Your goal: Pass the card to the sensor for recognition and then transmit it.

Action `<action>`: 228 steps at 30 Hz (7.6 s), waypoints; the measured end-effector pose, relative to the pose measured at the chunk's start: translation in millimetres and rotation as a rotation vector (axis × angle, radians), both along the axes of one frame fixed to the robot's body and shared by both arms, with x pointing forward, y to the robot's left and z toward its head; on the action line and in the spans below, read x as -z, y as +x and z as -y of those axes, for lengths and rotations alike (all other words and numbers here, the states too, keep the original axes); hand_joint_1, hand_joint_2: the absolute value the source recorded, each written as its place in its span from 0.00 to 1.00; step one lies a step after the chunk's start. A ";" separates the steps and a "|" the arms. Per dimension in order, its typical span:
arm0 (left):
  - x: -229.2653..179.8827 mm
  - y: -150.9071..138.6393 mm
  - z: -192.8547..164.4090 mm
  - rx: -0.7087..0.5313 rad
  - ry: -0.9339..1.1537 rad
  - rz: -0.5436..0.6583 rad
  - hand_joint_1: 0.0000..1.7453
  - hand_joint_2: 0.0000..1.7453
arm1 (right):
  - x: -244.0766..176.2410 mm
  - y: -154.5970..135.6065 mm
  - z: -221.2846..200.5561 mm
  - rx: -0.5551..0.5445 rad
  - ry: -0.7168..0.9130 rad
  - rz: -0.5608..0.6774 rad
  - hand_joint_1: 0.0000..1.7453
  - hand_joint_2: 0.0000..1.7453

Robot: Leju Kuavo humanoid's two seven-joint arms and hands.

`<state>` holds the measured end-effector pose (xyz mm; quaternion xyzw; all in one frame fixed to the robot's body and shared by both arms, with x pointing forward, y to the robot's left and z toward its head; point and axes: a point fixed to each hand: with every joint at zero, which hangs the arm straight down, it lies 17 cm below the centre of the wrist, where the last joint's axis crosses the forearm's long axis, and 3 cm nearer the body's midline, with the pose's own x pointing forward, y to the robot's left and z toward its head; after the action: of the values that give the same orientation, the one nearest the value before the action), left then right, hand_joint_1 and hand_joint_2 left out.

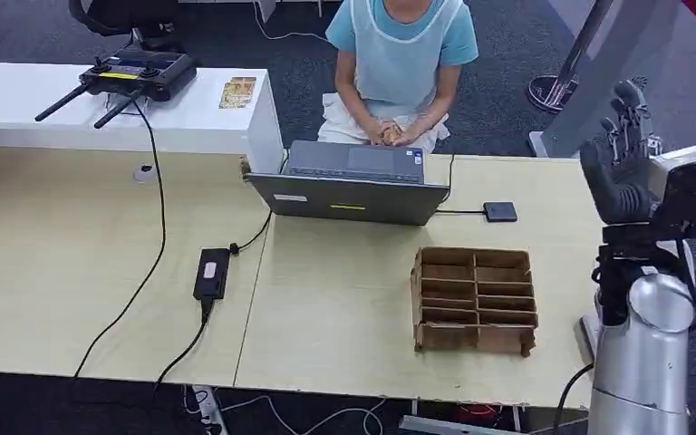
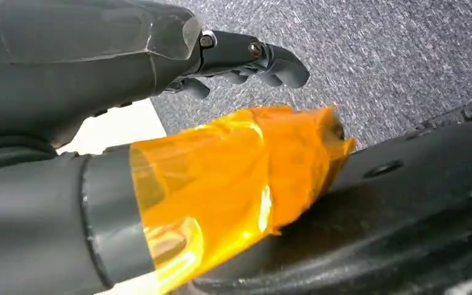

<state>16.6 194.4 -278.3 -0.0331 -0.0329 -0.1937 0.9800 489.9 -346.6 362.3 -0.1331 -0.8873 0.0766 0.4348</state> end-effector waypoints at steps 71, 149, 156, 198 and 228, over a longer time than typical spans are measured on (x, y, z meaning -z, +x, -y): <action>-3.4 2.5 22.7 -0.206 0.008 -0.016 0.00 0.00 | 151.0 -161.7 -36.8 0.673 -1.046 -0.130 0.00 1.00; -1.5 0.9 9.7 -0.127 0.006 -0.005 0.00 0.00 | 267.4 -118.5 -11.1 0.311 -1.244 -0.426 0.00 1.00; -1.4 0.9 9.0 -0.124 0.007 -0.004 0.00 0.00 | 273.2 -118.1 -12.8 0.295 -1.249 -0.438 0.00 1.00; -1.0 0.5 6.1 -0.104 0.010 -0.001 0.00 0.00 | 298.1 -108.4 -12.7 0.246 -1.268 -0.491 0.86 1.00; -1.2 0.8 7.5 -0.128 0.006 -0.005 0.00 0.00 | 230.6 -101.6 -36.4 0.256 -1.053 -0.264 1.00 1.00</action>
<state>17.4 186.8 -277.1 -0.0283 -0.0320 -0.1306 0.9905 388.3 -310.2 131.7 -0.4284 -0.6438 0.4724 0.4229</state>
